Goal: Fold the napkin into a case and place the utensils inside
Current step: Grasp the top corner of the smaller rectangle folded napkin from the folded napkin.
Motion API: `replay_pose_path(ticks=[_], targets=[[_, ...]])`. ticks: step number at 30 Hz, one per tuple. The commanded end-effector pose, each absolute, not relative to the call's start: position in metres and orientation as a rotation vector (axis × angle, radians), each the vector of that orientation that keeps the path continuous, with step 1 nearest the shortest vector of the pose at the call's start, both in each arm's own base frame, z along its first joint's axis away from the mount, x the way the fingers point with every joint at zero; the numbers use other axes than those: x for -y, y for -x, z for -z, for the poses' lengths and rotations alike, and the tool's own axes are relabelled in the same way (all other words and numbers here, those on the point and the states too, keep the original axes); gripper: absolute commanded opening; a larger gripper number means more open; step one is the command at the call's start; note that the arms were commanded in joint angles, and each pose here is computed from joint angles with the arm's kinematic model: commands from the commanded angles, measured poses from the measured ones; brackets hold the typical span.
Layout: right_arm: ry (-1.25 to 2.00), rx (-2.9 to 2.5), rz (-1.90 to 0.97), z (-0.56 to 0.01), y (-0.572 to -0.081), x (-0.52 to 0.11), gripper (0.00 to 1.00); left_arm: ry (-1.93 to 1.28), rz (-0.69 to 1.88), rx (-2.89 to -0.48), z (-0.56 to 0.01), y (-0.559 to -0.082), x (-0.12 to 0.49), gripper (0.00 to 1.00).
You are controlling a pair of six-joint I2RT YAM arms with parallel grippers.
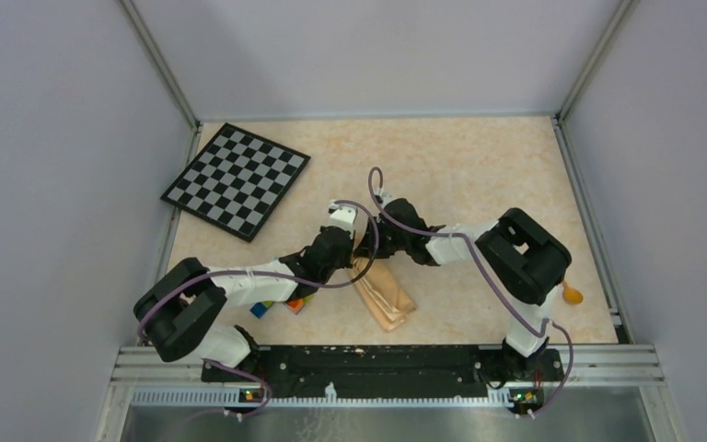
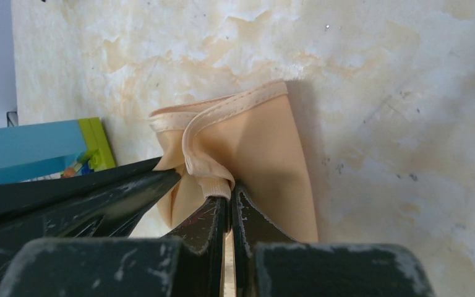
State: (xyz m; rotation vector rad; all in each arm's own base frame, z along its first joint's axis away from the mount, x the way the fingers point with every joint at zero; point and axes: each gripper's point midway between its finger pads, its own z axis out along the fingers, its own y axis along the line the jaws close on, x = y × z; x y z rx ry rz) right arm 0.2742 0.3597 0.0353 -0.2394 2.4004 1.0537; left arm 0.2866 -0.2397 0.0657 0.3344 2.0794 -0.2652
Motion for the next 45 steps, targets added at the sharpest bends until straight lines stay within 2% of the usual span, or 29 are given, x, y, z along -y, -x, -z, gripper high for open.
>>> replay_pose_path(ticks=[1,3,8,11,22,25,28,29,38,45], targets=[[0.278,-2.351,-1.1,-0.044,-0.282,-0.381,0.0,-0.266,0.407,-2.007,-0.088,-0.295,0.257,0.0],[0.305,-2.307,-1.114,-0.06,-0.28,-0.379,0.01,-0.26,0.395,-2.023,-0.084,-0.294,0.255,0.0],[0.417,-2.236,-1.1,-0.081,-0.277,-0.373,0.21,-0.256,0.401,-2.032,-0.078,-0.291,0.251,0.0],[0.422,-2.205,-1.08,-0.089,-0.281,-0.368,0.29,-0.255,0.399,-2.036,-0.076,-0.29,0.25,0.0],[0.418,-2.213,-1.028,-0.091,-0.292,-0.367,0.32,-0.262,0.404,-2.031,-0.08,-0.29,0.25,0.0],[0.417,-2.223,-1.033,-0.087,-0.292,-0.368,0.25,-0.26,0.409,-2.028,-0.08,-0.29,0.251,0.0],[0.417,-2.228,-1.08,-0.085,-0.288,-0.373,0.02,-0.256,0.423,-2.021,-0.081,-0.29,0.252,0.0],[0.415,-2.233,-1.098,-0.084,-0.286,-0.375,0.0,-0.25,0.434,-2.018,-0.082,-0.29,0.253,0.0],[0.308,-2.263,-1.228,-0.056,-0.277,-0.392,0.0,-0.22,0.589,-1.959,-0.095,-0.291,0.264,0.0],[0.281,-2.307,-1.207,-0.037,-0.274,-0.389,0.0,-0.138,0.55,-1.979,-0.091,-0.293,0.253,0.0]])
